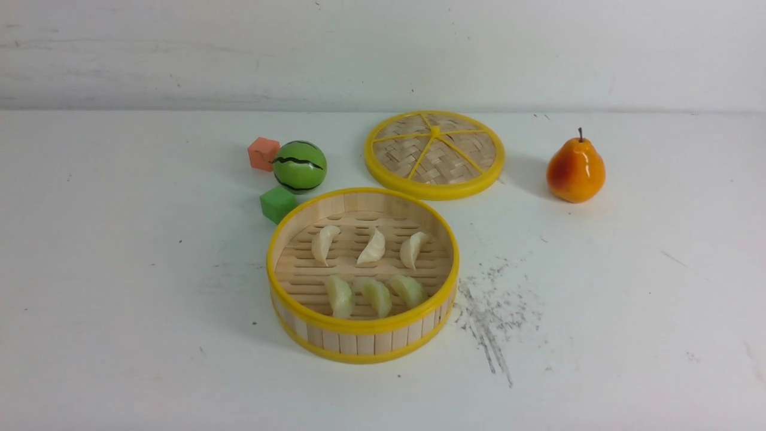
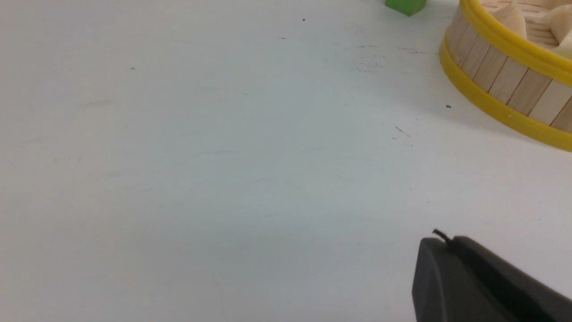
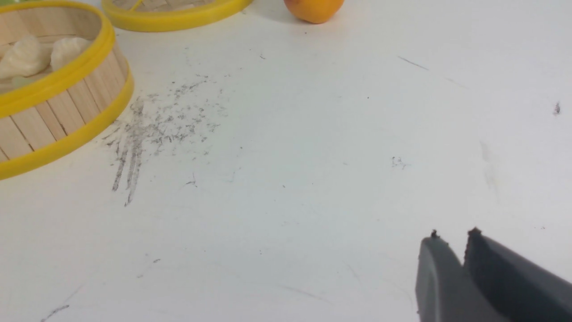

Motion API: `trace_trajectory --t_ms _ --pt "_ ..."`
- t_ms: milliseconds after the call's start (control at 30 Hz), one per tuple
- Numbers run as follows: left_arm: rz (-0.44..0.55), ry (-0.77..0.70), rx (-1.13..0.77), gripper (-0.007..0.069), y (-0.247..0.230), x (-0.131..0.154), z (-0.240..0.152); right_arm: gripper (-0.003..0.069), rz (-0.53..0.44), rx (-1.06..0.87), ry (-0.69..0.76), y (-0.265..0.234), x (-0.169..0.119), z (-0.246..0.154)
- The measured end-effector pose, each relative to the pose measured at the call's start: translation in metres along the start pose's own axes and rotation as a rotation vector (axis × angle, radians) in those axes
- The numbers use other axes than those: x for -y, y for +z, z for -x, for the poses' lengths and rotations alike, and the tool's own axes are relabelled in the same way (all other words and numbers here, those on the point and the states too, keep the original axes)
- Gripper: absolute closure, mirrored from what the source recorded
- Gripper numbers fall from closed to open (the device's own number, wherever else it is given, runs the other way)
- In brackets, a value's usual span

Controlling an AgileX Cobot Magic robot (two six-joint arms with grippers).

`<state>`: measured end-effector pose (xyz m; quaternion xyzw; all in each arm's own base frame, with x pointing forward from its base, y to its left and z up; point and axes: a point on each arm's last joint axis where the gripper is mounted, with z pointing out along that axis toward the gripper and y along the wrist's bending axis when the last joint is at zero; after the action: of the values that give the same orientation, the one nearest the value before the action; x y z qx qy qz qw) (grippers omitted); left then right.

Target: Put the dumplings into the steamer on the white table.

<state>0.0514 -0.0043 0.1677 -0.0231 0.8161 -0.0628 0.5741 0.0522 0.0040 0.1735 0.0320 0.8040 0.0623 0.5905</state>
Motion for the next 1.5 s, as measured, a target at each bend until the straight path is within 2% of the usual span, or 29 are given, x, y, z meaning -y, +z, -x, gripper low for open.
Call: trace_trajectory --t_ms 1500 --pt "0.000 -0.002 0.000 0.0620 0.0000 0.0000 0.0000 0.0532 0.000 0.000 0.000 0.0000 0.0000 0.0000"
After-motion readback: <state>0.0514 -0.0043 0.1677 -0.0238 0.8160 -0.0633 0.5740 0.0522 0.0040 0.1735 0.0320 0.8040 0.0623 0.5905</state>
